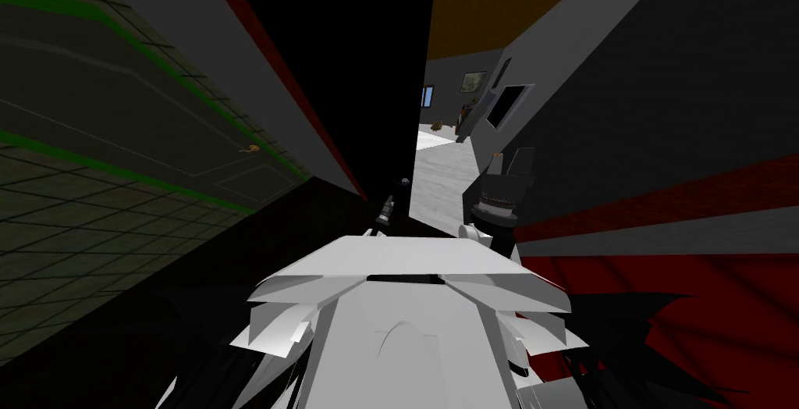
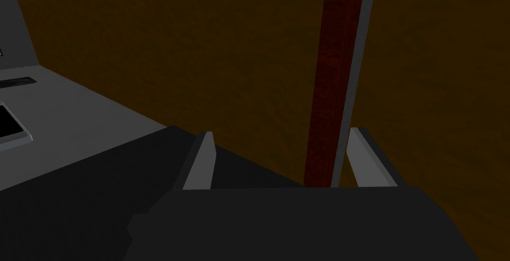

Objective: Push the door open

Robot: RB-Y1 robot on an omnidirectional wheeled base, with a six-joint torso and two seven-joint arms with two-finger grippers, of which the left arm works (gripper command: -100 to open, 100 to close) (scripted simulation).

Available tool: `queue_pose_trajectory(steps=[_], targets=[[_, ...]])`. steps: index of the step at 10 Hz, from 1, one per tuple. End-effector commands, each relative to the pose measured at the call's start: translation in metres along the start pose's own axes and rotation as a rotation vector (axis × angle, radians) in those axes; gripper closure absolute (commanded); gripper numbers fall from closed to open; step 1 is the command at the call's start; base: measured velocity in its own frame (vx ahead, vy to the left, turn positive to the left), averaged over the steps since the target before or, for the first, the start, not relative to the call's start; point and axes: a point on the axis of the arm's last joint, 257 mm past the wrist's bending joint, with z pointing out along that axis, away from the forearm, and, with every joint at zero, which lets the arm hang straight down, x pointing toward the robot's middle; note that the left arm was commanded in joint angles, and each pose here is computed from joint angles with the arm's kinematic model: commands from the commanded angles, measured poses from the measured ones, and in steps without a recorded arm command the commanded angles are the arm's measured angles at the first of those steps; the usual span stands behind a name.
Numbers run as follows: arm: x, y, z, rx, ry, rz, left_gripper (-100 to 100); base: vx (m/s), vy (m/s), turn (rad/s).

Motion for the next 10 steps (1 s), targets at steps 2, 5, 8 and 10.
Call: queue_pose_trajectory(steps=[2,5,8,10], targets=[[0.009,0.014,-0.0036,-0.028,0.019,-0.014,-100,0.104,0.045,-0.07],[0.018,0.027,-0.0063,-0.053,0.036,-0.026,-100,0.077,0.047,-0.048],[0.014,0.031,-0.0084,-0.059,0.035,-0.018,-100,0.081,0.031,-0.039],[0.011,0.032,-0.0093,-0.062,0.033,-0.014,-100,0.175,-0.055,-0.025]])
